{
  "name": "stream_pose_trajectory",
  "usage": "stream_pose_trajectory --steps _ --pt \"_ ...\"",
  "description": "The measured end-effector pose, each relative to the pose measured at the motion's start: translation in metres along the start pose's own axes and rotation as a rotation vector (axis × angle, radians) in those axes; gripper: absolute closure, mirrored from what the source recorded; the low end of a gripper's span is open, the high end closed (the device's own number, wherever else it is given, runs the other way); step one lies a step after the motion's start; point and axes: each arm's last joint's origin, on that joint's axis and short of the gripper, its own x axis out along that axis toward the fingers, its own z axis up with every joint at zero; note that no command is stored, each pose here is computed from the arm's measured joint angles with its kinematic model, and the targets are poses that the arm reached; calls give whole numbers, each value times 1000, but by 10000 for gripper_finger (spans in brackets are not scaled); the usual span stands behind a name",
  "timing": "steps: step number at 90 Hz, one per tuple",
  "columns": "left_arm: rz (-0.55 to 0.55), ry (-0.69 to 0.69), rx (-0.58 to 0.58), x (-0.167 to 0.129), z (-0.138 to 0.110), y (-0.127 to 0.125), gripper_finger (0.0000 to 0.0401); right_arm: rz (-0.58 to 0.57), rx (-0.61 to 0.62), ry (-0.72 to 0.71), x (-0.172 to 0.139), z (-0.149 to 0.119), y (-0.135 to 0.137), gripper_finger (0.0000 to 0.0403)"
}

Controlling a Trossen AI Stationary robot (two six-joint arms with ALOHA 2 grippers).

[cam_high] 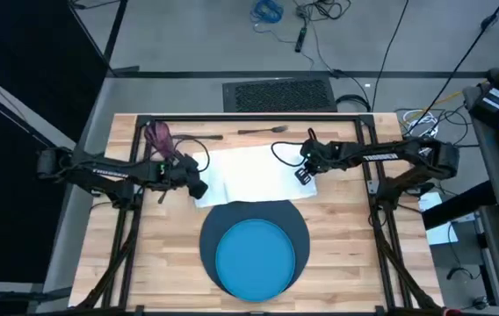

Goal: Set table place
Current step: Fold the white table napkin

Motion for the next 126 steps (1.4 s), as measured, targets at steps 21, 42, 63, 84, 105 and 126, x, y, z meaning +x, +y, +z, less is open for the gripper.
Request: stream_pose_trajectory --steps 21,42,63,84,105,126 --pt "-25 -16 -17 12 -8 -1 271 9 2 -22 -4 2 0 403" --pt "12 40 16 30 -15 -6 271 11 5 -32 -5 3 1 403" --pt "24 22 18 37 -15 -10 271 24 3 -42 -6 4 1 403" --pt "22 27 18 37 -15 -10 271 86 -24 -121 -26 23 13 403" --pt "19 31 22 36 -15 -10 271 201 -85 -230 -57 51 40 403" --pt "-24 16 48 27 -12 -8 271 258 -113 -299 -76 62 57 403"
